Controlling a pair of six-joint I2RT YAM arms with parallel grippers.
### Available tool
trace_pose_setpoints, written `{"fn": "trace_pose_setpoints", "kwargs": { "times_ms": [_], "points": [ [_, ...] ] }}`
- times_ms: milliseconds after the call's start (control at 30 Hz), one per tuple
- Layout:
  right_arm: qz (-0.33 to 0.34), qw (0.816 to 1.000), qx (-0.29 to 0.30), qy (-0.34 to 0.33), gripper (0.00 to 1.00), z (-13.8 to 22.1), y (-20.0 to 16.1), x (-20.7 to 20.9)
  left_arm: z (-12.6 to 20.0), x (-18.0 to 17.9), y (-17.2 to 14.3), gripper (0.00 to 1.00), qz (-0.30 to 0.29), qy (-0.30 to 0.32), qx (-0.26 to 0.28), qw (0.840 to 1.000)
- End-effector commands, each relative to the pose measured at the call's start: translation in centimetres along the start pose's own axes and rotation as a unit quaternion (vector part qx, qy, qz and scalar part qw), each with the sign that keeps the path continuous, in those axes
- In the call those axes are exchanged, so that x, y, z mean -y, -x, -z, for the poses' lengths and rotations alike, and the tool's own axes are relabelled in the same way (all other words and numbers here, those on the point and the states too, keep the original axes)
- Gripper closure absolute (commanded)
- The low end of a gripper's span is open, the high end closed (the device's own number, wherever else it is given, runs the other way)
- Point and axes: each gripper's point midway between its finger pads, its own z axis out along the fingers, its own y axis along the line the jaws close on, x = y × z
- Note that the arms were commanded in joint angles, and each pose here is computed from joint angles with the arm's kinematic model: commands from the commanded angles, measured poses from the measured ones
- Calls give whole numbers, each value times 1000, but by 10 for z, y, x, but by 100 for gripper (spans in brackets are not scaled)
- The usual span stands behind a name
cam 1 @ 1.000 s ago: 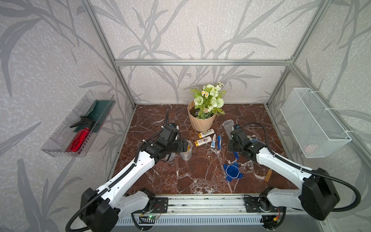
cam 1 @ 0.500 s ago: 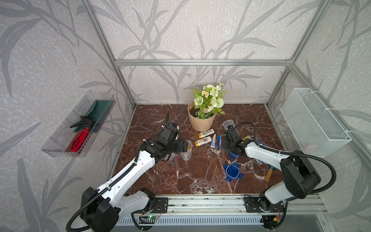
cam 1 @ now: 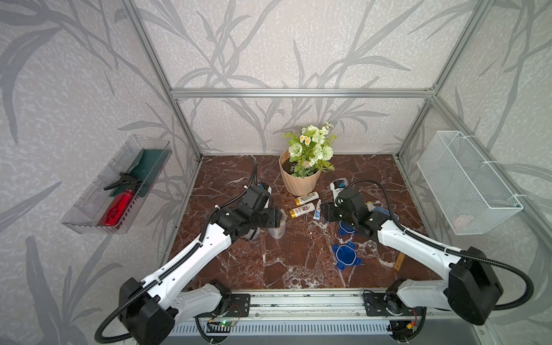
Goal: Take out toiletry kits
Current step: Pick up the container from the center of the board.
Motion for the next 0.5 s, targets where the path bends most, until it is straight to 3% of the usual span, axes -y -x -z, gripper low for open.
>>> {"fn": "trace_pose_setpoints", "kwargs": {
  "times_ms": [0,200,467],
  "points": [
    [30,995,-14,94,52,0,7,-61,3,-5,-7,31,-10,24,-9,1000],
    [81,984,-60,149,52,-25,-7,-127,15,-15,-11,32,0,38,14,999],
    [86,982,-121,114,54,-67,-32,-129,12,-21,-15,31,-1,48,10,999]
  ]
}}
